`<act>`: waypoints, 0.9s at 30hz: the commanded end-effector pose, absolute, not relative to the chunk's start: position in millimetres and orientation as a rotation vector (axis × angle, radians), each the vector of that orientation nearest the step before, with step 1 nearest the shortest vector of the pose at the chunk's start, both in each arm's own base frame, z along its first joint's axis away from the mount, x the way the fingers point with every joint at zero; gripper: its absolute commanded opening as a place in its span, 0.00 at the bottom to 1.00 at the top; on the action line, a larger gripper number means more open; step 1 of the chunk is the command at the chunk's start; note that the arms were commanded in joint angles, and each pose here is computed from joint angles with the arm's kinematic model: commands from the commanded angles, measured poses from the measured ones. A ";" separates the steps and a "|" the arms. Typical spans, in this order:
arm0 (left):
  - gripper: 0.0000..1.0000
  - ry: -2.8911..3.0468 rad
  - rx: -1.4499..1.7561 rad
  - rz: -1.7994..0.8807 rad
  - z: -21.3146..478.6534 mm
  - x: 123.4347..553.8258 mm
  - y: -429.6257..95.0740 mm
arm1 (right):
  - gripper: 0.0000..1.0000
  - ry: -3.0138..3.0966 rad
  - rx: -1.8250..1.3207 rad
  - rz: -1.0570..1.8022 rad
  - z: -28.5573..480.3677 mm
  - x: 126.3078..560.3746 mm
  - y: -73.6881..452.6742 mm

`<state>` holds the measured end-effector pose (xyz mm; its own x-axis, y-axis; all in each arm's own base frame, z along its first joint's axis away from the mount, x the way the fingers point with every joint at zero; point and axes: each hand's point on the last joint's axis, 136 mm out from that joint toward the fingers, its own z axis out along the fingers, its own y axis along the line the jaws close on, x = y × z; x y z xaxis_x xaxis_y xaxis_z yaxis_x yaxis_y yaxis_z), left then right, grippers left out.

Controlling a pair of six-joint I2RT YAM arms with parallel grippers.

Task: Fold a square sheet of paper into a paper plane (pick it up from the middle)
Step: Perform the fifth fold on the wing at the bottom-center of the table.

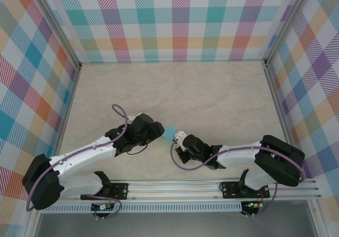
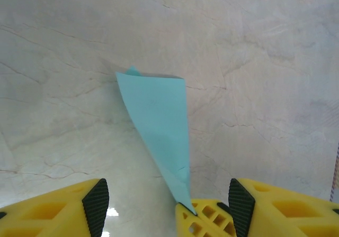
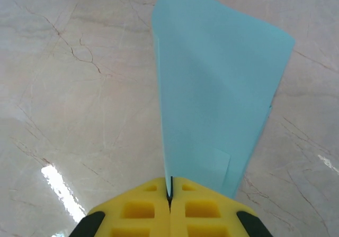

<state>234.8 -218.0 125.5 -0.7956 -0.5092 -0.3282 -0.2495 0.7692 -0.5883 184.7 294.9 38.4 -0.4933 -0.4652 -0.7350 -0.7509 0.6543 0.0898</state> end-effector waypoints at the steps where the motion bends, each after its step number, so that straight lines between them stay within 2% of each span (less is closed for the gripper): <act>1: 0.64 2.495 -0.586 -0.629 113.2 231.7 -197.3 | 0.01 2.263 -0.858 0.783 47.8 173.8 303.5; 10: 0.61 2.537 -0.549 -0.716 104.4 234.1 -219.8 | 0.02 2.415 -0.671 1.043 44.9 182.5 298.6; 21: 0.58 2.563 -0.517 -0.808 99.0 239.3 -243.9 | 0.04 2.527 -0.422 1.182 29.7 191.1 289.0; 27: 0.57 2.579 -0.489 -0.837 95.5 241.9 -254.0 | 0.05 2.564 -0.344 1.160 22.2 194.3 281.6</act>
